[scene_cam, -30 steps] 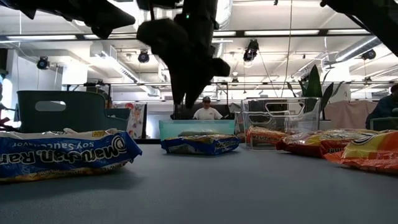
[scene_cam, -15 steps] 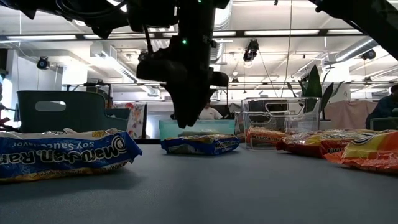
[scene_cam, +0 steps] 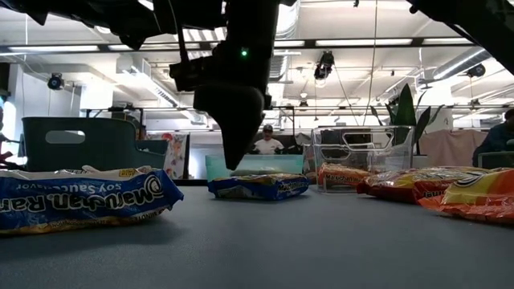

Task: Sort Maruchan noodles
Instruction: Put the blue noodle pack into the dark blue bin

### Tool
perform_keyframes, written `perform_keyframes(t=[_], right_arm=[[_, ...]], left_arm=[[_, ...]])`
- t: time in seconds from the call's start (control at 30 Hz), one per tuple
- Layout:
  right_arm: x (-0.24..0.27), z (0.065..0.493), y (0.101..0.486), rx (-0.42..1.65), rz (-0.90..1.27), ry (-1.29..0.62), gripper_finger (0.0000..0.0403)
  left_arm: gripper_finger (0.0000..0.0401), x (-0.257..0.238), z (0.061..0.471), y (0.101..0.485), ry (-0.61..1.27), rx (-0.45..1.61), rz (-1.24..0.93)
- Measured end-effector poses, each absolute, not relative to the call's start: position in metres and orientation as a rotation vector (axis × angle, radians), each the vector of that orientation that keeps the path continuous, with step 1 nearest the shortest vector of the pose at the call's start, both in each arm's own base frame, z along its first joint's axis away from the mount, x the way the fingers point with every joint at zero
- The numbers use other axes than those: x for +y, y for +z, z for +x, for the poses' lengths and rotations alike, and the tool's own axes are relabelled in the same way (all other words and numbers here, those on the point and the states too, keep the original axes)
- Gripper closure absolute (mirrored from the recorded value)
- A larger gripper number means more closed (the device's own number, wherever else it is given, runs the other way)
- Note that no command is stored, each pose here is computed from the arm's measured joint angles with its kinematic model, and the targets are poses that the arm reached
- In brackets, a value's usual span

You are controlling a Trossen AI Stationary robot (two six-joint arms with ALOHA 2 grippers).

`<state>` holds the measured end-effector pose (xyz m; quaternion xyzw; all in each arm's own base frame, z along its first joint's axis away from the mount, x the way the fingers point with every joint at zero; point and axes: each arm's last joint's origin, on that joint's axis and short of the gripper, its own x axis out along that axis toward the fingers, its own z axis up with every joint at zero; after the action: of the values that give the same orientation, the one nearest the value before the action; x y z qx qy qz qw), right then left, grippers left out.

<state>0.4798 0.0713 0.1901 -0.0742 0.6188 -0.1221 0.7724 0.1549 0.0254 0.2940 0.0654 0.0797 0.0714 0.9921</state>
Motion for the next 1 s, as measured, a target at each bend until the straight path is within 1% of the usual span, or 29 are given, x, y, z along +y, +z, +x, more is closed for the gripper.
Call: perform_keyframes(t=[0.2,0.3,0.4,0.53,0.63,0.73,0.83,1.0], right_arm=[[0.074,0.482,0.185,1.327,-0.258,-0.216,0.0244],[0.074,0.481,0.18,1.325,-0.237,-0.231,0.0233],[0.072,0.479,0.172,1.337,-0.19,-0.28,0.0232],[0.07,0.474,0.16,1.345,-0.171,-0.384,0.024],[0.069,0.472,0.154,1.349,-0.182,-0.421,0.0253],[0.069,0.471,0.152,1.336,-0.186,-0.438,0.0274],[0.069,0.472,0.152,1.328,-0.185,-0.45,0.0308],[0.07,0.472,0.154,1.317,-0.172,-0.454,0.0377]], left_arm=[[0.0362,0.025,0.155,0.294,0.142,0.161,0.139],[0.0362,0.025,0.155,0.294,0.142,0.161,0.139],[0.0362,0.025,0.155,0.294,0.142,0.161,0.14],[0.0362,0.025,0.155,0.294,0.141,0.162,0.16],[0.0362,0.025,0.155,0.294,0.141,0.161,0.161],[0.0362,0.025,0.155,0.295,0.142,0.152,0.162],[0.0362,0.025,0.155,0.296,0.143,0.138,0.163],[0.0362,0.025,0.155,0.297,0.143,0.135,0.164]])
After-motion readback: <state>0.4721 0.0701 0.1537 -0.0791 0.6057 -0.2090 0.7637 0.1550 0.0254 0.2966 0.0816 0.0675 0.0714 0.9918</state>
